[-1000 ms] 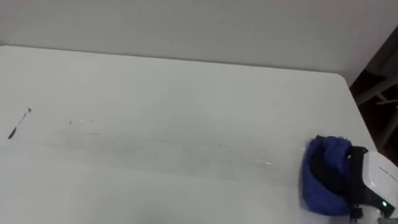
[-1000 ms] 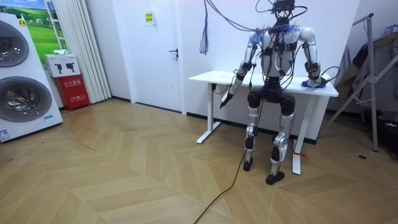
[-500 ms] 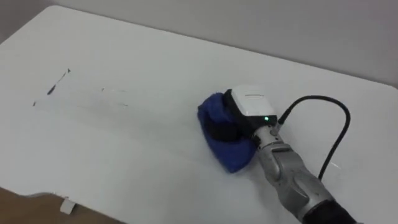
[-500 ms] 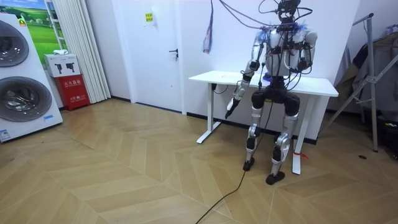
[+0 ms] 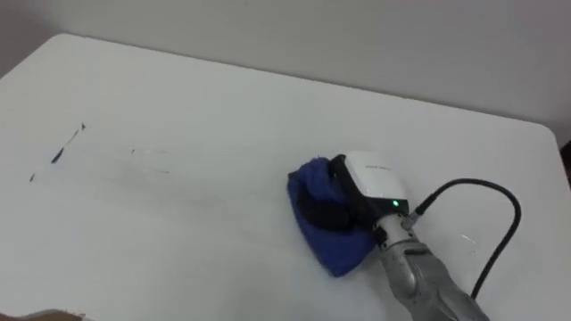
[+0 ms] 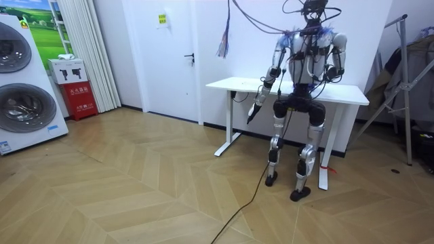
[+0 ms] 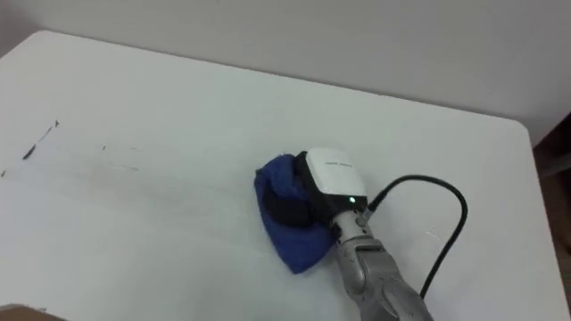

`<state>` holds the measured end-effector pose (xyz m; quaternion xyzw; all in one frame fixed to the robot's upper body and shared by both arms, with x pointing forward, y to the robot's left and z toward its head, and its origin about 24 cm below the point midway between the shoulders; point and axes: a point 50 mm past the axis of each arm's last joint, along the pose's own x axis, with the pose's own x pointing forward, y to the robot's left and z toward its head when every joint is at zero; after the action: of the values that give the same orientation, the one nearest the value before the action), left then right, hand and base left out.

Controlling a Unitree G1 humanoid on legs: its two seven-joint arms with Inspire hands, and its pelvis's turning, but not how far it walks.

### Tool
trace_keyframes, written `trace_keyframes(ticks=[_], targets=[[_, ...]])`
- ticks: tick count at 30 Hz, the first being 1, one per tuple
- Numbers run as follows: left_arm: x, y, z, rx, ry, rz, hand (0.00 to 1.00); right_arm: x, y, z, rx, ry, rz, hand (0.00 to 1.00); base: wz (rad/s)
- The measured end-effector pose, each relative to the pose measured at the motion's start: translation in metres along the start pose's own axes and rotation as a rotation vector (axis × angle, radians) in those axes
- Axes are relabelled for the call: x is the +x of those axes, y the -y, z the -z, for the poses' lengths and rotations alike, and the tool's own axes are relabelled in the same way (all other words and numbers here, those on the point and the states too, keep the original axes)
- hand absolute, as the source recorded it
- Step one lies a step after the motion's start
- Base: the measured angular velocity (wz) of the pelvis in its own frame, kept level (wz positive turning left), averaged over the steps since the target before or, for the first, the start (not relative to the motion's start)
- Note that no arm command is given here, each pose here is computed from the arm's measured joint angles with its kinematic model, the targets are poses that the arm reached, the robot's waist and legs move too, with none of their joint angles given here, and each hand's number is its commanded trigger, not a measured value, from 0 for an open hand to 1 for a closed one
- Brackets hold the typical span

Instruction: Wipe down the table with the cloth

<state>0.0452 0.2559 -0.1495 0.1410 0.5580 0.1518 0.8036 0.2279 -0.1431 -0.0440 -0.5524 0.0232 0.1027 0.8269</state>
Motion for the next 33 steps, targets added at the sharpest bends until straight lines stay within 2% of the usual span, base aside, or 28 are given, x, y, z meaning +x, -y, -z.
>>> trace_keyframes(ticks=[7, 11, 19, 25, 27, 33], targets=[[0.0, 0.003, -0.006, -0.027, 0.027, -0.003, 0.0, -0.011, -0.006, 0.01, 0.006, -0.04, 0.007, 0.0, -0.06], [-0.002, 0.013, -0.01, -0.062, 0.052, 0.011, 0.0, -0.009, -0.004, 0.007, 0.032, -0.026, 0.024, 0.0, -0.22], [-0.003, 0.015, -0.014, -0.074, 0.089, 0.008, 0.0, -0.013, 0.005, 0.007, 0.105, -0.018, 0.026, 0.0, -0.05], [-0.003, 0.023, -0.016, -0.085, 0.095, 0.049, 0.0, -0.011, 0.023, 0.025, 0.113, -0.089, 0.062, 0.0, -0.08], [-0.002, 0.025, -0.014, -0.088, 0.079, 0.075, 0.0, -0.01, 0.038, 0.031, 0.115, -0.112, 0.116, 0.0, -0.13], [0.0, 0.016, -0.008, -0.142, 0.049, 0.048, 0.0, -0.011, 0.076, 0.046, 0.152, -0.139, 0.265, 0.0, -0.03]])
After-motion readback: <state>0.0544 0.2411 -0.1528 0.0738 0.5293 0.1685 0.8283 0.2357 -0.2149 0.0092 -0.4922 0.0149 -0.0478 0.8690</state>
